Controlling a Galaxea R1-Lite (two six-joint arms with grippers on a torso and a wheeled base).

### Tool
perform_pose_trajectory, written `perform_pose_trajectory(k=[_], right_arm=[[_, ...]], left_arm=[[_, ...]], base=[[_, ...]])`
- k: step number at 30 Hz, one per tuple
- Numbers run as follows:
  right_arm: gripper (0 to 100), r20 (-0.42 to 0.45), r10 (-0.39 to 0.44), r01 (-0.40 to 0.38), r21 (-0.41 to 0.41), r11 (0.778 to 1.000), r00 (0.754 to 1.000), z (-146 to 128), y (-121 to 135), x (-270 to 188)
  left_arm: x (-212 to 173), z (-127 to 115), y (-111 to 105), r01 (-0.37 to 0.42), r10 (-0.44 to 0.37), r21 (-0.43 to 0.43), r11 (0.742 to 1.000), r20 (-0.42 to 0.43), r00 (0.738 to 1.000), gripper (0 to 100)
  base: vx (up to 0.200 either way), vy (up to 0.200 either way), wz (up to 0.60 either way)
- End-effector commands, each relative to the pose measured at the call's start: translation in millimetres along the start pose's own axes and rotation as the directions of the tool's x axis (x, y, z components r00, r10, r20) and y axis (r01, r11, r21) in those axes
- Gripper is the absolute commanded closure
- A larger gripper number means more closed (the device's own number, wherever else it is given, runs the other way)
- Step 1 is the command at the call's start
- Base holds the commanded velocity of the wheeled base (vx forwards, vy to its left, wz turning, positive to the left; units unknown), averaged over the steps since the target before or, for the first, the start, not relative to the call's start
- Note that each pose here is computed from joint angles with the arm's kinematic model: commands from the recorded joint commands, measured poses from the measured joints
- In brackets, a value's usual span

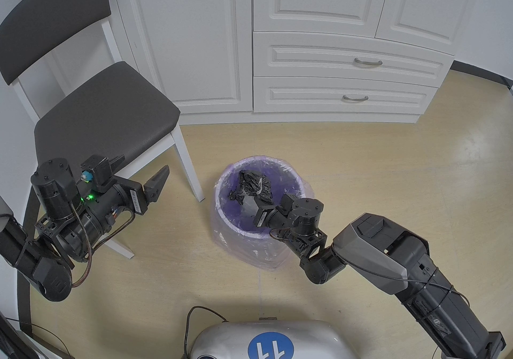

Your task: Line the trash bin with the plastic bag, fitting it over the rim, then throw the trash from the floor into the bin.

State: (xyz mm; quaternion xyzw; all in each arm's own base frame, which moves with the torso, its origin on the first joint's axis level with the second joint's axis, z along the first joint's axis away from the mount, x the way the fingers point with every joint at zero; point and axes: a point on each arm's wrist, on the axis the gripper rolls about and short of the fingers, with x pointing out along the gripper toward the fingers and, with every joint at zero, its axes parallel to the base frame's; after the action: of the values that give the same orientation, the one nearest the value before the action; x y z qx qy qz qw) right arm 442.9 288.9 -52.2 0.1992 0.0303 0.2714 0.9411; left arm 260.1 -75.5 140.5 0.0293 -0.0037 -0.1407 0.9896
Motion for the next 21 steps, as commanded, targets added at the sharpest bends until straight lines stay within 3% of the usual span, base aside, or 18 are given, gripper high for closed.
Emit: perform_pose_trajectory(k=[1,7,21], right_arm=[[100,0.007,0.001,-0.001,0.002,1.000,1.000,14.2,5.4,-3.8],[100,-0.006,-0.010,0.010,0.000,1.000,1.000,32.1,4.4,-13.0],[100,-0.083,-0.034,0.033,-0.014,0.999,0.996,6.0,-12.3,-17.8]], left_arm=[[-3.1,5.0,0.3,-0.002,0.002,0.001,1.000,0.031,1.000,0],[-0.9,5.8,1.2,-0.006,0.006,0.001,1.000,0.044,0.999,0],[-1.1,4.1,-0.1,-0.001,0.001,0.001,1.000,0.036,0.999,0]], base=[[0.000,0.000,0.00],[0.000,0.000,0.00],[0.000,0.000,0.00]])
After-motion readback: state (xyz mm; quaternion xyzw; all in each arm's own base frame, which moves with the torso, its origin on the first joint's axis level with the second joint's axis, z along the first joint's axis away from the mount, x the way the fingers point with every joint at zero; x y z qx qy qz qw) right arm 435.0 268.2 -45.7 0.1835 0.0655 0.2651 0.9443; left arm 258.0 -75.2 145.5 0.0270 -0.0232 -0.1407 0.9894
